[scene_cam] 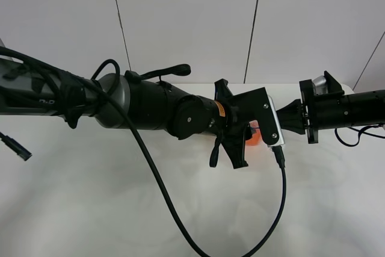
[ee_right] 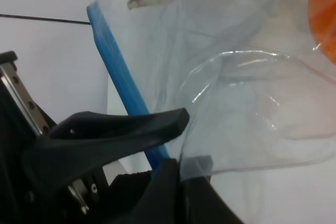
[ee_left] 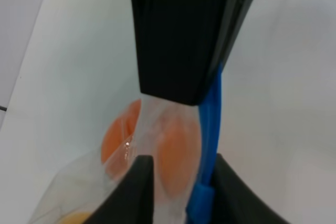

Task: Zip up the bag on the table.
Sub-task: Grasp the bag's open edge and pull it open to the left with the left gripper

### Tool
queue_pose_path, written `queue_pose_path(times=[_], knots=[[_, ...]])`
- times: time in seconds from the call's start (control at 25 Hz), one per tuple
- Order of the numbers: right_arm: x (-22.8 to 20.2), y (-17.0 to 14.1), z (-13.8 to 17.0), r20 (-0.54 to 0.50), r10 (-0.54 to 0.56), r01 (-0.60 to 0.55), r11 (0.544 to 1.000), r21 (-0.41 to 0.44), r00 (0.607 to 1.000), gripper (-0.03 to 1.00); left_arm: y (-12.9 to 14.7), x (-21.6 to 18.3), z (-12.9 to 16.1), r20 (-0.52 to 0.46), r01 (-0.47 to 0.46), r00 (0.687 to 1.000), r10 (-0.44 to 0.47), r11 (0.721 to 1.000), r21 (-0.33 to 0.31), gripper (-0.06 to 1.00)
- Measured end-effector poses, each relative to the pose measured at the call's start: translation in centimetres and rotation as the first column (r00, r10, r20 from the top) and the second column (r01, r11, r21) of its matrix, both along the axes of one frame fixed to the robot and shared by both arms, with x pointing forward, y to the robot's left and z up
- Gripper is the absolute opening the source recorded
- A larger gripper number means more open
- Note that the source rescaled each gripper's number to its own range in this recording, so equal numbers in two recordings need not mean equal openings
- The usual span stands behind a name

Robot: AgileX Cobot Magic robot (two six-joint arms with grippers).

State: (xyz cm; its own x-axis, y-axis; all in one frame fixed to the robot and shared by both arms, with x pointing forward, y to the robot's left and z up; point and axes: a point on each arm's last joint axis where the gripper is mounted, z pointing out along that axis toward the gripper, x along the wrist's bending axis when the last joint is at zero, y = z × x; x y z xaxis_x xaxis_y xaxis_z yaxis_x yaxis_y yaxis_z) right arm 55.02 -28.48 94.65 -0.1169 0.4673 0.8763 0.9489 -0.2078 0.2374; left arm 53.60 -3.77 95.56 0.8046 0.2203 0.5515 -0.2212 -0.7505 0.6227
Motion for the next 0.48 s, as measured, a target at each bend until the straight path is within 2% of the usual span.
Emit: queue_pose_path(times=[0.16,0.48], knots=[[0.02,-0.03,-0.05,0.000,-0.003,0.003,1.000,-0.006,1.000,0.00,0.00,0.00,0.00,-0.004,-0.003,1.000,0.003,1.000,-0.003,0.48],[0.06,-0.09,-0.15,0.000,-0.007,0.007,1.000,-0.019,1.000,0.00,-0.02,0.03,0.05,-0.017,-0.021,1.000,0.020,0.999,-0.024,0.47]])
